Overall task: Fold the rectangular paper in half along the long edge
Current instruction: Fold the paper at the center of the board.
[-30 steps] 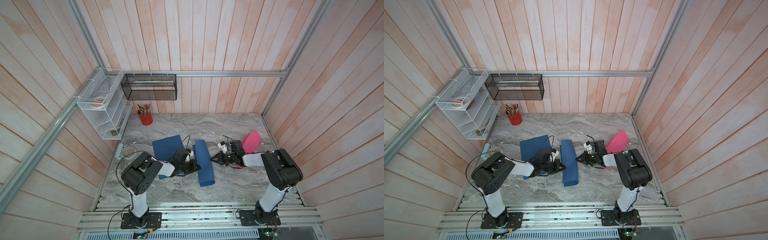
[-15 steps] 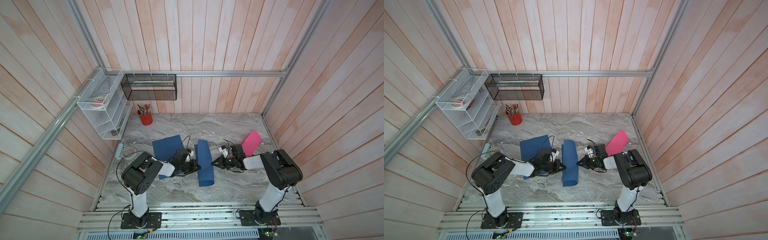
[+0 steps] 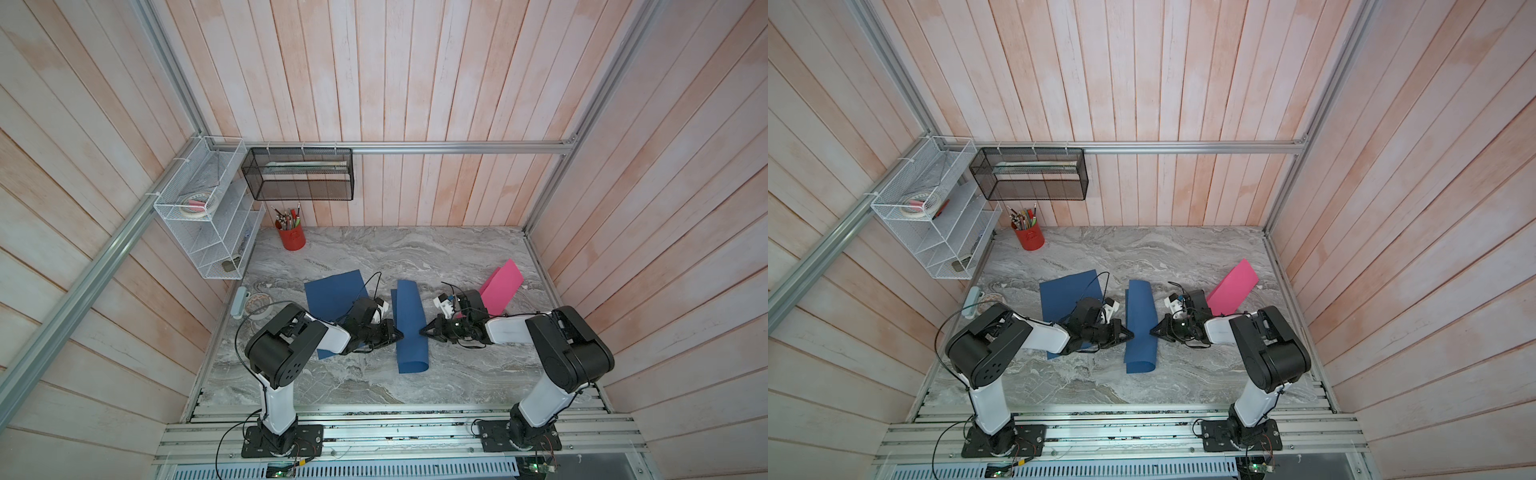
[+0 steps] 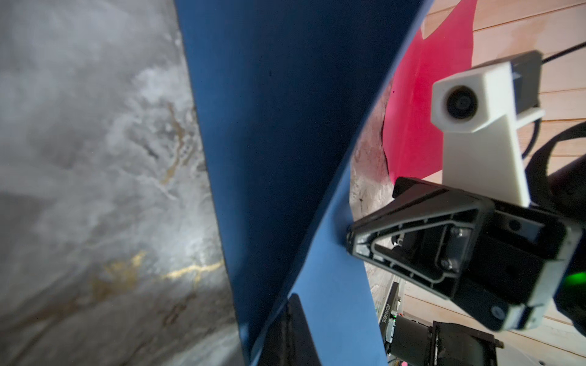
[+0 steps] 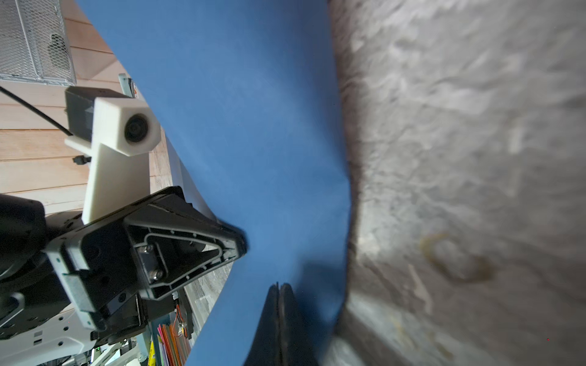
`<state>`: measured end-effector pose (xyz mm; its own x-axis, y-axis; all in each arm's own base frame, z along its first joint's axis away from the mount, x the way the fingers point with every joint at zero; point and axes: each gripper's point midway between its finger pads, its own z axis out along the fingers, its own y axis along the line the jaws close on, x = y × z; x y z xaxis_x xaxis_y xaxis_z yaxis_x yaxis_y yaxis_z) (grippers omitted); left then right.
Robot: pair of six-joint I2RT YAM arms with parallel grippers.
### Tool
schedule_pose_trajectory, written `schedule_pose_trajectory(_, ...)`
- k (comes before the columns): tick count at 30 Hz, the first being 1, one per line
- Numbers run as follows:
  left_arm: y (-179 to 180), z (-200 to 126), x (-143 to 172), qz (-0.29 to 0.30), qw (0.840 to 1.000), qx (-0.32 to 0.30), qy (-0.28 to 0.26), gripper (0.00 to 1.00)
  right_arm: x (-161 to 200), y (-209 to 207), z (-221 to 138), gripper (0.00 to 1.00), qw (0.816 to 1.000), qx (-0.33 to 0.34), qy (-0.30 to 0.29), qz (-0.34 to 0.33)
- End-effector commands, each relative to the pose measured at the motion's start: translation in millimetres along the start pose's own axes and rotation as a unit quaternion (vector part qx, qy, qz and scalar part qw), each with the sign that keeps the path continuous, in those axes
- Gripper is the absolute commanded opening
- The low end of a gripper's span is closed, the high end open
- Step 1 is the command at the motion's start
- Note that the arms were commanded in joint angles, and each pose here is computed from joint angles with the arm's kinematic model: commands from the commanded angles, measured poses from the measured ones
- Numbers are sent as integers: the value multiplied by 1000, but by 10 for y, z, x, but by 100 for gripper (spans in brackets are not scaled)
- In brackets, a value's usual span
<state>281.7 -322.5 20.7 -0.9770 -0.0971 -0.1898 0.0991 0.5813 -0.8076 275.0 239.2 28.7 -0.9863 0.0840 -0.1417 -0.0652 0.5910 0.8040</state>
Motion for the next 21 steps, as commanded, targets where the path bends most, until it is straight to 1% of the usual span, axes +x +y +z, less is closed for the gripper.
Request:
schedule_pose_trajectory(1,371,58,224,-37,997,-59,30,0,64,-142,5,0,1000,18,-5,21)
schedule_pose_trajectory(9,376,74,222,-37,997,-58,31,0,258,-397,-177,0,998,40,-12,50)
schedule_pose_trajectory(14,383,71,231,-36,997,-60,33,0,278,-506,-340,0,997,51,-22,60)
schedule_pose_trajectory(18,383,80,226,-36,997,-60,34,0,186,-337,-392,0,998,39,-33,43)
schedule_pose_trajectory(21,377,95,214,-37,997,-59,35,0,149,-127,-328,0,999,21,-30,25)
